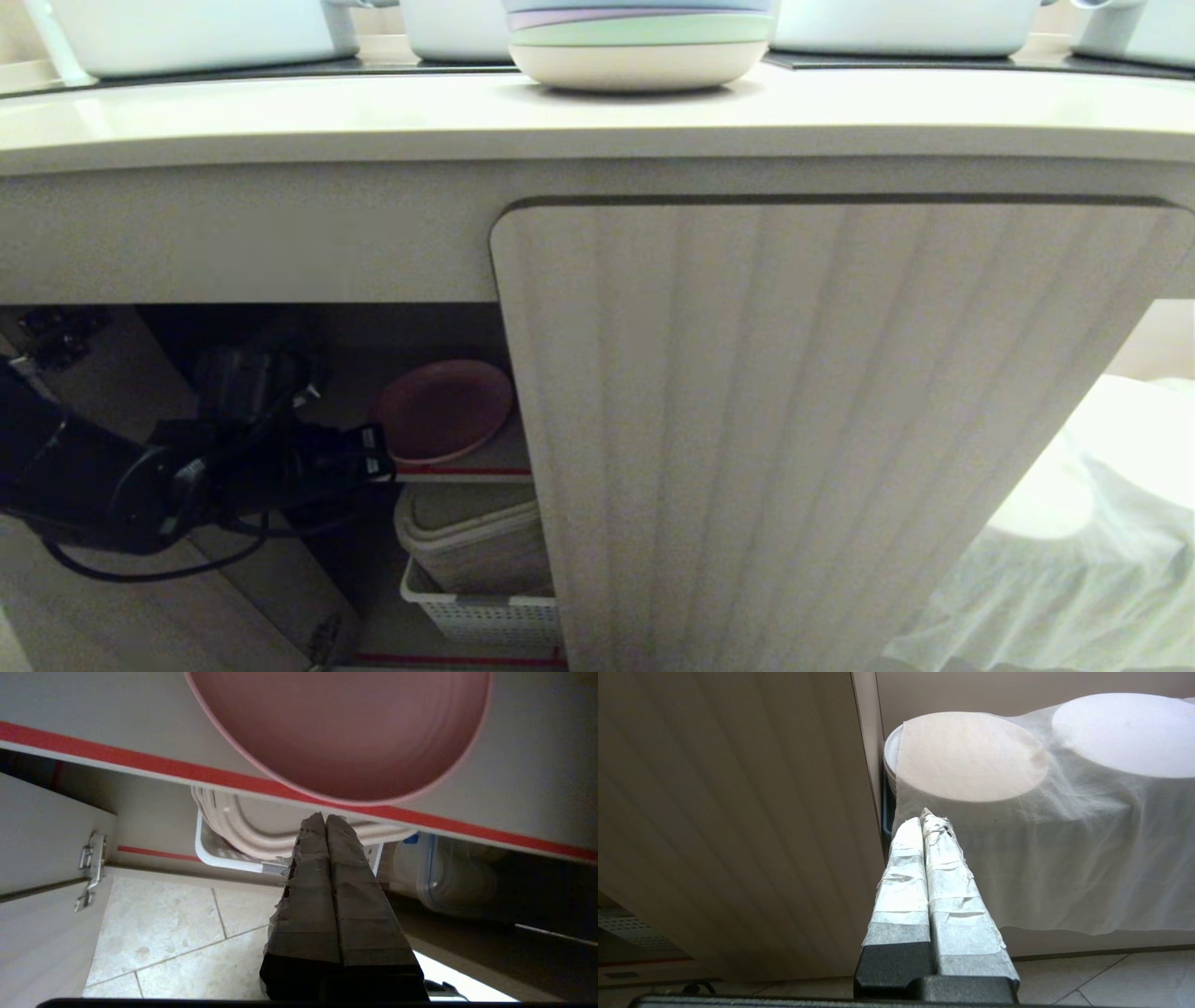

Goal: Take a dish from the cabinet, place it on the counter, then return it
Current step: Take the plate from the cabinet

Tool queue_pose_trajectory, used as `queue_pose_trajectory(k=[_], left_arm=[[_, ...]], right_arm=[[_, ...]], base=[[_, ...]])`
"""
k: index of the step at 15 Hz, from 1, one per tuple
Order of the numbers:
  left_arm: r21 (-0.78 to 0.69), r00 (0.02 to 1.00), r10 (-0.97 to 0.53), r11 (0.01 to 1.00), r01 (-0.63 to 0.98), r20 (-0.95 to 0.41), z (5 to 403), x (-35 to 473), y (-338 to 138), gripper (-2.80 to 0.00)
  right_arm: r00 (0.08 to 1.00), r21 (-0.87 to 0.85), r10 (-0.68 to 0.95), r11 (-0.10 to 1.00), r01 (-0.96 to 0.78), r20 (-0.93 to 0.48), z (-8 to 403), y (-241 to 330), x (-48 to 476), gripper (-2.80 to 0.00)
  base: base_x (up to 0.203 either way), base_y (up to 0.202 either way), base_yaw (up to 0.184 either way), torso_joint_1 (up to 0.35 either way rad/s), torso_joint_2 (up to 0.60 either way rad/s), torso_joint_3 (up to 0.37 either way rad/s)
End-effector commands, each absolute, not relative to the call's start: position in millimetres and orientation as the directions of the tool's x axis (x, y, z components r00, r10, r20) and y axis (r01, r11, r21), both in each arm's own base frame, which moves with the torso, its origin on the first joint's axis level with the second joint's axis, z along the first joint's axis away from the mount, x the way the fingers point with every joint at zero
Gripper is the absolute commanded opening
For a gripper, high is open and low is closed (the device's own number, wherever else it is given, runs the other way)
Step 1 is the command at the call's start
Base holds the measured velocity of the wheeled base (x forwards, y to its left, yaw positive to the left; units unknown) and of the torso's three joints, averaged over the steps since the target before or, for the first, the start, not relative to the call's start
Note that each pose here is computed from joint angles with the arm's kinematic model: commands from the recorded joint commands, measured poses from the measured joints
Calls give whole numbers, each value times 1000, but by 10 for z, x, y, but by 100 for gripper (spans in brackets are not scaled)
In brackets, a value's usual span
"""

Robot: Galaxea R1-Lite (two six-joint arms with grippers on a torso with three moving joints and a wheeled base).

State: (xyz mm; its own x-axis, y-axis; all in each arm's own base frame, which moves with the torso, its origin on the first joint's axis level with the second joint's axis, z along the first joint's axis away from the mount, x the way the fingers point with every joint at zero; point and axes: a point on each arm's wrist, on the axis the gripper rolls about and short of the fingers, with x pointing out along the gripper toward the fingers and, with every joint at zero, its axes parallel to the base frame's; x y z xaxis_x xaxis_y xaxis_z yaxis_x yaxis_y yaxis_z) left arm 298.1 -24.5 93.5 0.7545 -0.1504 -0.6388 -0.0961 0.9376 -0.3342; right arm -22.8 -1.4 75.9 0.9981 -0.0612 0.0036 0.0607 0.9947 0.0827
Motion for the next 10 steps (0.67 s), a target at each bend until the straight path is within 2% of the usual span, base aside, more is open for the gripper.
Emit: queue_pose_trajectory(k=[1,10], left_arm=[[-334,747,-149,937,-103,-648,880,3021,-244,-280],[-363,762,-133,921,-141,-634,879,3191,-188,-280]], right_arm=[[998,83,-61,995,61,5,760,-14,-228,-280],[998,83,-61,995,61,3,758,-14,-228,-280]], base=[[0,0,0,0,0,0],[0,0,0,0,0,0]])
